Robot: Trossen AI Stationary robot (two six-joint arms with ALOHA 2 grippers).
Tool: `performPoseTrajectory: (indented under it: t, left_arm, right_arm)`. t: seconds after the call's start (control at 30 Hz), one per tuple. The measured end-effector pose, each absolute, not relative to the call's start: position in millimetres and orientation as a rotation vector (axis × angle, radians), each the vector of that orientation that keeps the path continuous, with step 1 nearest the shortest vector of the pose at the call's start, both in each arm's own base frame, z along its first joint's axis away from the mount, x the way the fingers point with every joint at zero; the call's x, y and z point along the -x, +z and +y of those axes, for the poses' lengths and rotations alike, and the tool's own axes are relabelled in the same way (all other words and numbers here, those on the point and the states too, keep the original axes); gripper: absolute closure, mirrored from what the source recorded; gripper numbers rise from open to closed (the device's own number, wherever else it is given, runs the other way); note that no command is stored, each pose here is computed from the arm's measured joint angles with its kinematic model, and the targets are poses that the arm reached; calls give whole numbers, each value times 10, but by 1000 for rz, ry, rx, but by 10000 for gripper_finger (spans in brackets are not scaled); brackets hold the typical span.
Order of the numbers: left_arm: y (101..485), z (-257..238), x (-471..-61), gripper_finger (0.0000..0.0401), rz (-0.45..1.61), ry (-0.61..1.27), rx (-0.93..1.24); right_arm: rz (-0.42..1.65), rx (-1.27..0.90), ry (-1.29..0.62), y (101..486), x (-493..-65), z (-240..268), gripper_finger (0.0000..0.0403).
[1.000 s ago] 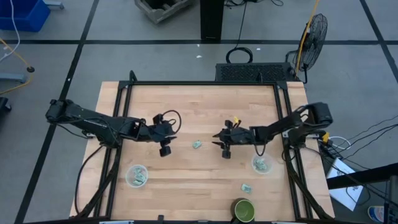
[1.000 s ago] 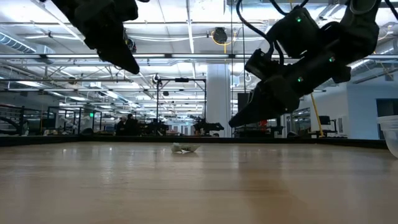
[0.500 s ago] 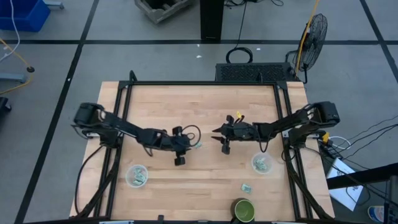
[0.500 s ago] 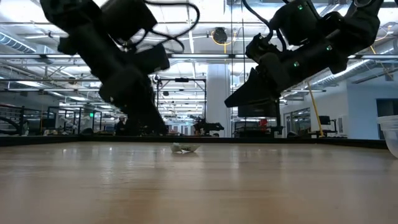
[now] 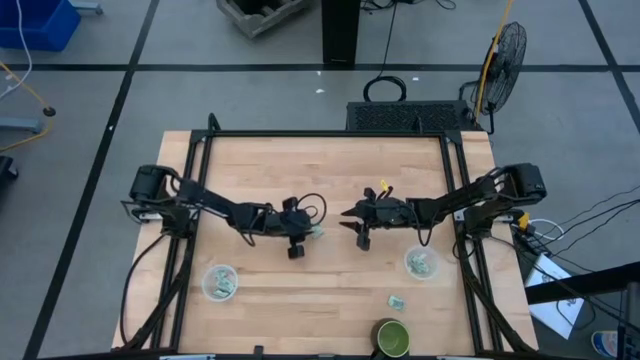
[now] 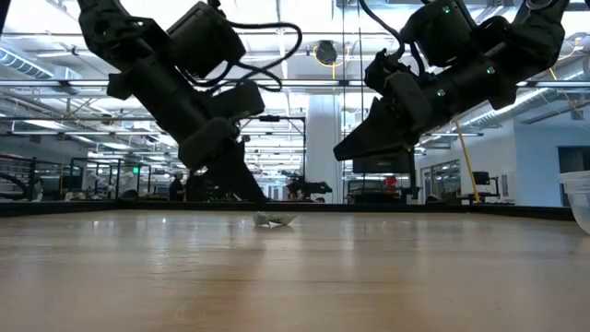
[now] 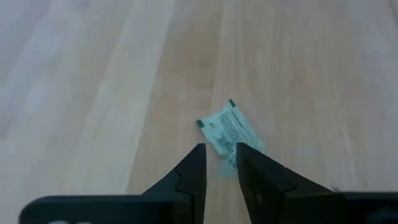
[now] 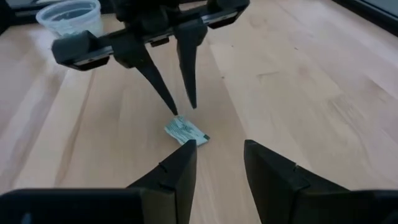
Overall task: Pick and place Stevia / Truvia into bins
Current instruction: Put the Stevia packet into the left transparent plastic container
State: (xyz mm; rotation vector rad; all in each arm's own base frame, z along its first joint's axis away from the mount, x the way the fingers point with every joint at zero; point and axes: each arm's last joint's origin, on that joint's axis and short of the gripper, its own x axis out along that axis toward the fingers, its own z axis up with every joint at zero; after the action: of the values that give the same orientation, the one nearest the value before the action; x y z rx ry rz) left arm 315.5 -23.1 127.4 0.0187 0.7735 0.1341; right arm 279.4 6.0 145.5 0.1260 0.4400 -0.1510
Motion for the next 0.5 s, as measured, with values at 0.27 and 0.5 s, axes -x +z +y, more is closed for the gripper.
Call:
performPoseTrajectory:
  t: [0.27,0.5]
  left_arm:
    - [1269,-168,-3161,308,781,91,60]
    - [1159,-162,-3179,308,804,96,66]
  right_arm:
    - [445,-149,-153,1449,-2791,72,277]
    - [446,-146,-152,1448,-2791,72,277]
